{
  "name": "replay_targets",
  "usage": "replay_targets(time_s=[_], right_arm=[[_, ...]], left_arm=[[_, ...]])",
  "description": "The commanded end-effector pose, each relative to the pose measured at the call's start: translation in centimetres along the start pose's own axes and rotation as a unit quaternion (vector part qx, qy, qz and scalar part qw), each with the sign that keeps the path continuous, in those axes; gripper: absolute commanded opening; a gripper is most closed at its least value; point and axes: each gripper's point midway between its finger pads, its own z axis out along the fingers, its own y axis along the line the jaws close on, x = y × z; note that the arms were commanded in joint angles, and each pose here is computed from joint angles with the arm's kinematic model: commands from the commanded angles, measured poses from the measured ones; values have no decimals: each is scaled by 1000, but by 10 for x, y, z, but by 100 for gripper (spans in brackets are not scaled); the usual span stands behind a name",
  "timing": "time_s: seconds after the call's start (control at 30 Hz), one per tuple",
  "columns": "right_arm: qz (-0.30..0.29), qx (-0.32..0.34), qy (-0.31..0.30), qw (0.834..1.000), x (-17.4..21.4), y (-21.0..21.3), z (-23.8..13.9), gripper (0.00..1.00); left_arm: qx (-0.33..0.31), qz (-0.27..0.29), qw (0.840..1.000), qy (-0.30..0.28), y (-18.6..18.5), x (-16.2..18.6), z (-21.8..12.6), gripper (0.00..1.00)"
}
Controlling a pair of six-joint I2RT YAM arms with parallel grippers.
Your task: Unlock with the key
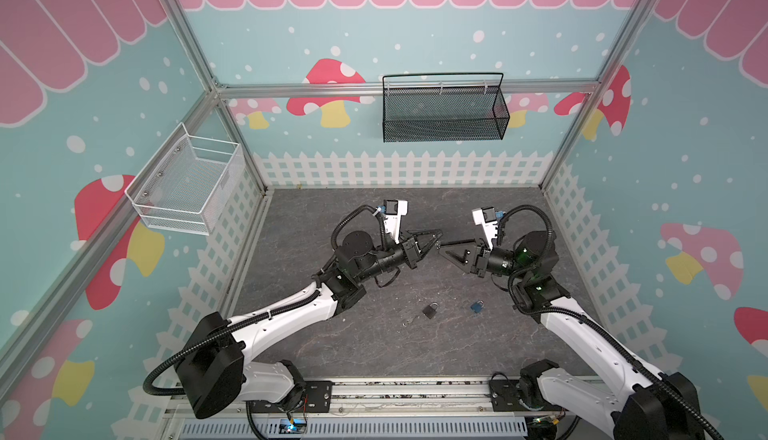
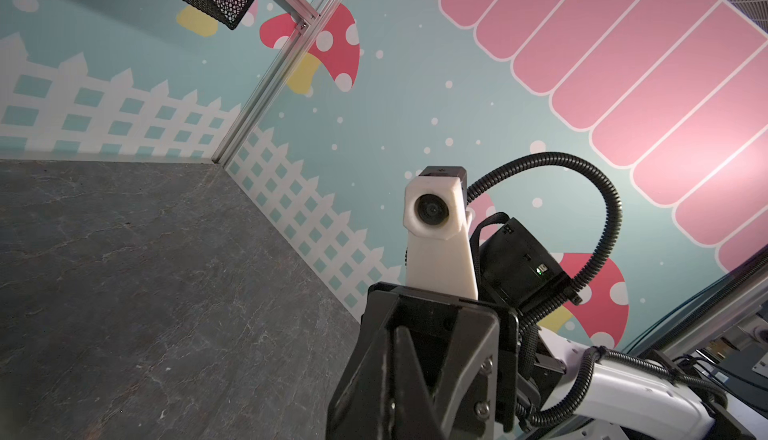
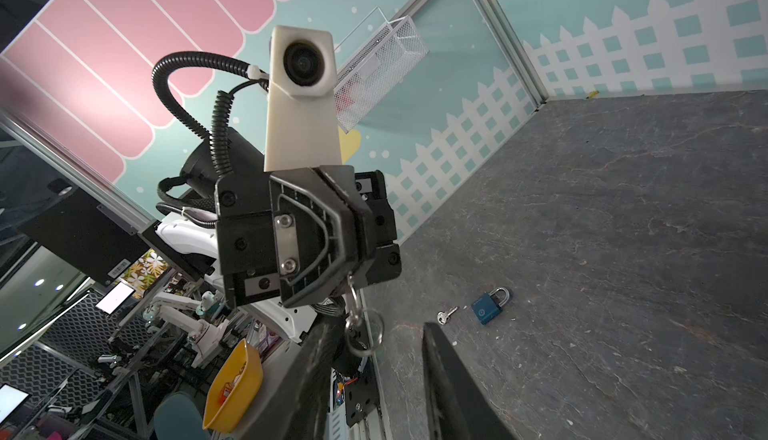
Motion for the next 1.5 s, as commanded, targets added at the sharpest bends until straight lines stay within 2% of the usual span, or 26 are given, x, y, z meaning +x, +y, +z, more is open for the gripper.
replay_targets(time_s=[0.0, 0.4, 0.73, 0.97, 1.47], right_arm=[[-8, -27, -7, 1000, -5, 11, -1, 35], [-4, -36, -2, 999, -3, 10, 1, 22], [-2, -37, -7, 999, -4, 9, 1, 20], [3, -33, -9, 999, -4, 5, 2, 14], [1, -15, -10, 1000, -4, -5, 4, 0]], left_arm=[[22, 18, 1000, -9, -11, -13, 5, 0], [25, 21, 999, -7, -11, -12, 9, 0], [35, 25, 999, -3, -13, -10, 12, 0], [36, 32, 999, -1, -15, -9, 11, 0], [11, 61, 998, 4, -13, -10, 3, 0]])
